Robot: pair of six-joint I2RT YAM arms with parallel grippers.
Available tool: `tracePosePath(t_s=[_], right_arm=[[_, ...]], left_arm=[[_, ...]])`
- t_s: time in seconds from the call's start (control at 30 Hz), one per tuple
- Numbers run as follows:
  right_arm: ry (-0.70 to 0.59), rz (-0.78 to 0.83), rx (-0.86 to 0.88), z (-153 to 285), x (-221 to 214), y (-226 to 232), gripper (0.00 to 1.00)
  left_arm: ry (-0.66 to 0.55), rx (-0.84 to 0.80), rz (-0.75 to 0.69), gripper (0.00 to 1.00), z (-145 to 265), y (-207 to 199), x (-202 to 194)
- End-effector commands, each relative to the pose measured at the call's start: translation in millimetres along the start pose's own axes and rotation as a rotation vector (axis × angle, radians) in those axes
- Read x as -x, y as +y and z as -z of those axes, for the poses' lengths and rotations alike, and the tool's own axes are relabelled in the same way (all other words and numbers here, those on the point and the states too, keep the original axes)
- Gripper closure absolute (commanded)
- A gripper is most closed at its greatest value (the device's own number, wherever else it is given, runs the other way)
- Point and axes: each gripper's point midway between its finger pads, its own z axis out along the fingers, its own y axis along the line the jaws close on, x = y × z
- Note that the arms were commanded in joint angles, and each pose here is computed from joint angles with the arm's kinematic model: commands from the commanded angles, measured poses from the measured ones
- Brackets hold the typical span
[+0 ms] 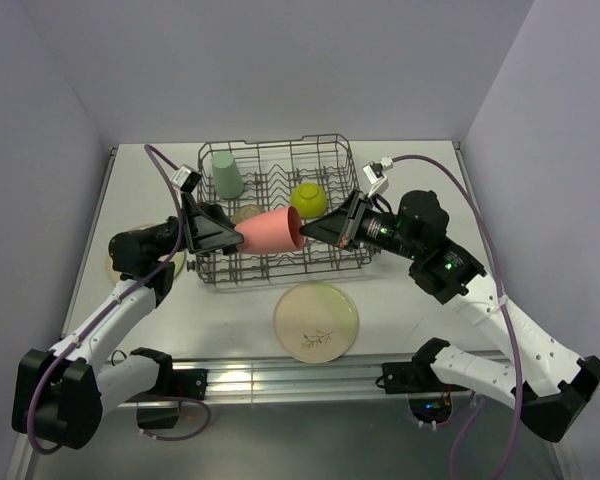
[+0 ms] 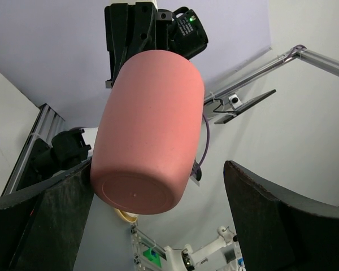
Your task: Load the mixed dishes into the dish rack
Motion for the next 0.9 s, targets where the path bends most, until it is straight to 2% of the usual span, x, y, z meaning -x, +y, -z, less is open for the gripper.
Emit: tracePosePath(t_s=[0.0,0.17,0.27,0.37,0.4,0.47,0.6,0.67,0.77,0.8,0.83,0.87], right_arm=[[-0.009,0.012,0.081,0.0,5.6,16.6,1.00],[-0.001,0.003,0.091,-3.2,5.1,15.9,1.00],[-0.001,0.006,0.094,-3.0,4.7,16.5,1.00],[-0.007,0.013,0.089,-2.3,5.9,15.8,1.00],[-0.009,0.013,0.087,-1.9,6.2,15.8,1.00],[-0.027,0.029,0.069,-0.4,10.4,15.1,1.00],[-0.051,0.044,0.004,2.4,14.6,5.1,1.00],[-0.076,0.068,-0.029,5.7,19.6,1.9,0.95],[-0.132,0.090,-0.098,13.4,28.9,-8.7,0.72],[-0.151,0.093,-0.132,17.2,31.8,-14.2,0.49],[-0.166,0.100,-0.153,19.9,35.2,-15.6,0.37],[-0.182,0.117,-0.190,22.8,38.5,-21.6,0.13]], left_arm=[[-0.010,-0.058,-0.080,0.01,-2.5,-19.0,-0.4],[-0.018,-0.049,-0.078,0.04,-6.5,-18.3,1.5],[-0.029,-0.024,-0.064,0.09,-8.3,-13.2,4.5],[-0.032,-0.011,-0.059,0.40,-10.5,-10.8,6.2],[-0.033,-0.008,-0.062,0.67,-11.8,-11.8,7.3],[-0.041,0.030,-0.041,0.99,-13.8,-2.4,10.8],[-0.053,0.077,-0.026,1.00,-17.9,6.8,15.7],[-0.064,0.110,-0.015,1.00,-18.9,14.9,18.2],[-0.066,0.136,-0.017,1.00,-21.8,19.0,21.2],[-0.072,0.142,-0.018,1.00,-22.6,20.0,22.9],[-0.074,0.154,-0.035,1.00,-23.6,23.1,24.6],[-0.079,0.188,-0.015,1.00,-24.7,27.0,28.2]])
